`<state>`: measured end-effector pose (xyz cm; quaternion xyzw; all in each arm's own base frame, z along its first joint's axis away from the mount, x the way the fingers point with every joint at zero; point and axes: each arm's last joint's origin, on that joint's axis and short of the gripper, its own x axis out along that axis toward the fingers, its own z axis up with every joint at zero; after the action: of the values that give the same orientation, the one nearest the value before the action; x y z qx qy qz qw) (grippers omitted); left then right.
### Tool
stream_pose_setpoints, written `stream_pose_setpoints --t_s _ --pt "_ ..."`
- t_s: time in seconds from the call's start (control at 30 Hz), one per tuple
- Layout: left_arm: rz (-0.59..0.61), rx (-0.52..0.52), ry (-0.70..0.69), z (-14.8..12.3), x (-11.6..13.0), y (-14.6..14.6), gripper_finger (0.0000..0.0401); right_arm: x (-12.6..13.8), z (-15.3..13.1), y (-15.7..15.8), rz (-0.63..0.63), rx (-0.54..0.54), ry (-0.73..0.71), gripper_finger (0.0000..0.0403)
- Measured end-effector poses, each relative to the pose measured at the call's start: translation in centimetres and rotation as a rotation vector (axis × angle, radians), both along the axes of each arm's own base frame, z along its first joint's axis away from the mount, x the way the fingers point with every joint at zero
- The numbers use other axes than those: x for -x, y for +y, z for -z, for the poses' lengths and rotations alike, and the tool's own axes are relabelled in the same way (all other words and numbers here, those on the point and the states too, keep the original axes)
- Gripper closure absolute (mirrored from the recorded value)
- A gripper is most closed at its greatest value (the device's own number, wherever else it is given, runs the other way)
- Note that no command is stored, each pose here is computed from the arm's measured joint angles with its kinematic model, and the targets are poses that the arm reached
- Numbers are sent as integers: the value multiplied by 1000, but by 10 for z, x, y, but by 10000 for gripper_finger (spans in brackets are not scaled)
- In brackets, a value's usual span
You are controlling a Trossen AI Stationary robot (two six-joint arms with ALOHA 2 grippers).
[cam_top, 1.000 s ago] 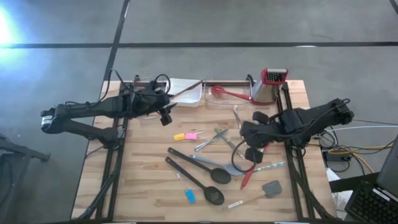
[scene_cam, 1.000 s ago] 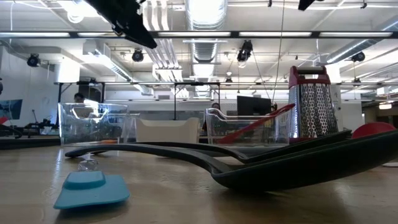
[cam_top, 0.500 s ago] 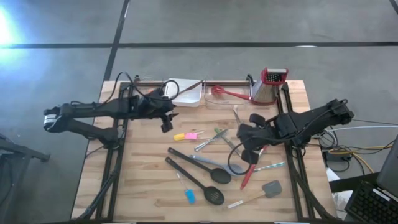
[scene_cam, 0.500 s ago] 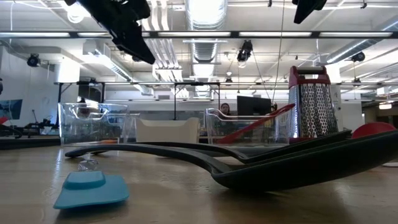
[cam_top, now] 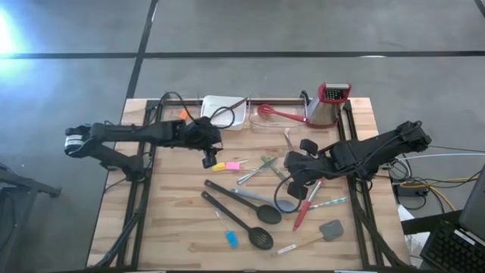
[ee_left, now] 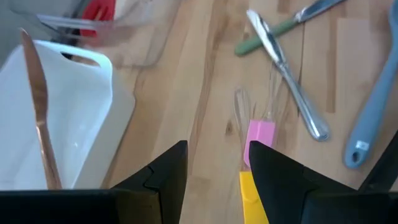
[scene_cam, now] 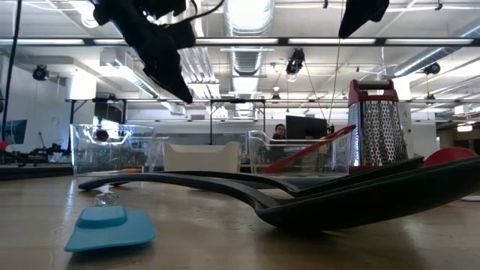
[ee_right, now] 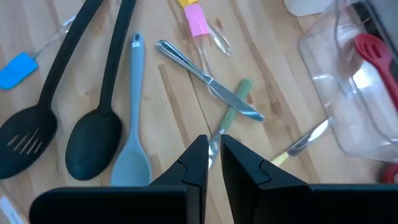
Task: Pick & Place Kitchen Items
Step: Put the top silver knife into the white bin
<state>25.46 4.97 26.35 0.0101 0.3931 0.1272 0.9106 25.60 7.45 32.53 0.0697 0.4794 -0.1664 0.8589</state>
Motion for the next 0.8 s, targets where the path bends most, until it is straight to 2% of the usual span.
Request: stream_pose_setpoints --t_s 0.17,0.27,0.37,0.47,0.8 --pt "0 7 36 9 -6 1 224 -2 20 -1 69 -9 -9 364" --pt "7 14 31 13 -11 2 224 -5 31 -1 67 -9 -29 364" --pt "58 64 -3 17 -19 1 224 -6 39 -1 53 -1 -27 364" --pt "84 111 -42 23 -30 0 224 -7 43 -3 54 1 -31 364" --pt "114 152 -97 49 -62 -16 224 -7 45 -8 31 29 -6 364"
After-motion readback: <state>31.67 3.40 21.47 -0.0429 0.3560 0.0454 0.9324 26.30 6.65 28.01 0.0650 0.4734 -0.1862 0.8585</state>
